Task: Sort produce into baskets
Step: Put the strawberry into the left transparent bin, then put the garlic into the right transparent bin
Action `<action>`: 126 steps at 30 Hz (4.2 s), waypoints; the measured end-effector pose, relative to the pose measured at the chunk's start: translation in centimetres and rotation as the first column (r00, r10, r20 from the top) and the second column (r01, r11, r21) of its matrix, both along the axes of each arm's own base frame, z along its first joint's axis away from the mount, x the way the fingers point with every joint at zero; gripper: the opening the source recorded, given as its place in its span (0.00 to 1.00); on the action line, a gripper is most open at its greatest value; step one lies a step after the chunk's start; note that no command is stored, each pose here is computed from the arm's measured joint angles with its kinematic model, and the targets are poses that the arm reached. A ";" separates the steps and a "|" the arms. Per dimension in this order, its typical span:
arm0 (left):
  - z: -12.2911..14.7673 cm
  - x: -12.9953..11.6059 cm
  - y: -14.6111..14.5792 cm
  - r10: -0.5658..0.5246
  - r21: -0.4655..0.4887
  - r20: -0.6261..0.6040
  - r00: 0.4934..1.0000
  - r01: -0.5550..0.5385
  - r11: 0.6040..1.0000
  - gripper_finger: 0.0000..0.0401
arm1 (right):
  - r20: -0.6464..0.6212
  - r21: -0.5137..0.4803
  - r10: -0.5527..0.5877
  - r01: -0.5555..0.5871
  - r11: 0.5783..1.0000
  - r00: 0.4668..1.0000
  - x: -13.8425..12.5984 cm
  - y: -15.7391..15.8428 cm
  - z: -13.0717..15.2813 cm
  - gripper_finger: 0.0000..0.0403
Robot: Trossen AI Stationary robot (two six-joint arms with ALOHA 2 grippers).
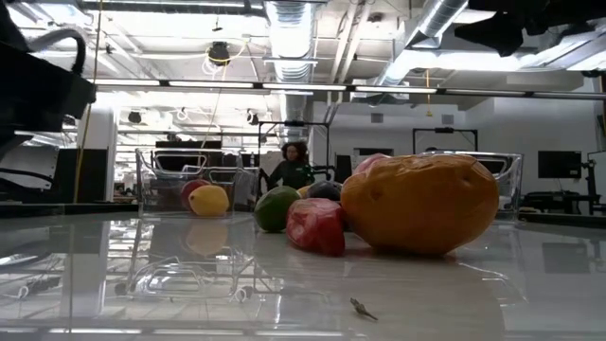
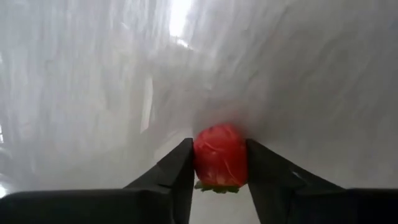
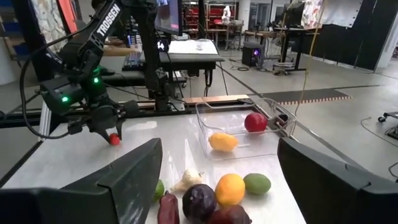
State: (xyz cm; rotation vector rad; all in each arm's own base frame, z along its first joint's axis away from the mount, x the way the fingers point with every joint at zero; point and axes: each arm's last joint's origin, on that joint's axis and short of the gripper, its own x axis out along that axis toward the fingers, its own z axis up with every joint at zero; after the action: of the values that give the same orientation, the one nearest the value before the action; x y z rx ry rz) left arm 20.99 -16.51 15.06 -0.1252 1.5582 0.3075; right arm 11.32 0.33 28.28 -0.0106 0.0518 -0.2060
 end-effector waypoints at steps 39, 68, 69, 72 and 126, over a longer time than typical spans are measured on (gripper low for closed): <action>10.9 2.8 23.4 0.265 0.225 0.550 0.792 -0.446 0.866 0.62 | -0.084 0.058 -0.003 0.008 0.998 0.997 2.1 0.3 -1.0 0.83; 4.5 16.8 17.5 -0.140 0.131 0.295 0.945 0.105 0.986 0.64 | -0.084 0.042 -0.010 0.013 0.999 0.996 2.0 0.1 -1.0 0.83; 4.1 16.9 17.7 -0.134 0.130 0.285 0.949 0.101 0.986 0.64 | -0.088 0.042 -0.010 0.014 0.999 0.996 2.0 0.1 -1.0 0.83; 2.9 17.1 18.6 -0.076 0.118 0.260 0.963 0.047 0.992 0.64 | -0.095 0.043 -0.009 0.013 0.999 0.995 2.0 0.2 -1.1 0.83; 11.1 27.0 24.6 -0.172 0.255 0.807 0.564 -0.070 0.964 0.33 | -0.005 0.102 -0.003 0.004 0.995 1.000 -1.5 -0.1 0.6 0.83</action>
State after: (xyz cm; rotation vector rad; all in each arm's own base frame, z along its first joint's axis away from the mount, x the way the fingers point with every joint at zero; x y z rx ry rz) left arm 47.99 8.04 26.13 -0.0045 0.5488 0.3361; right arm 9.82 0.19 28.86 0.0906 0.0669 -0.2068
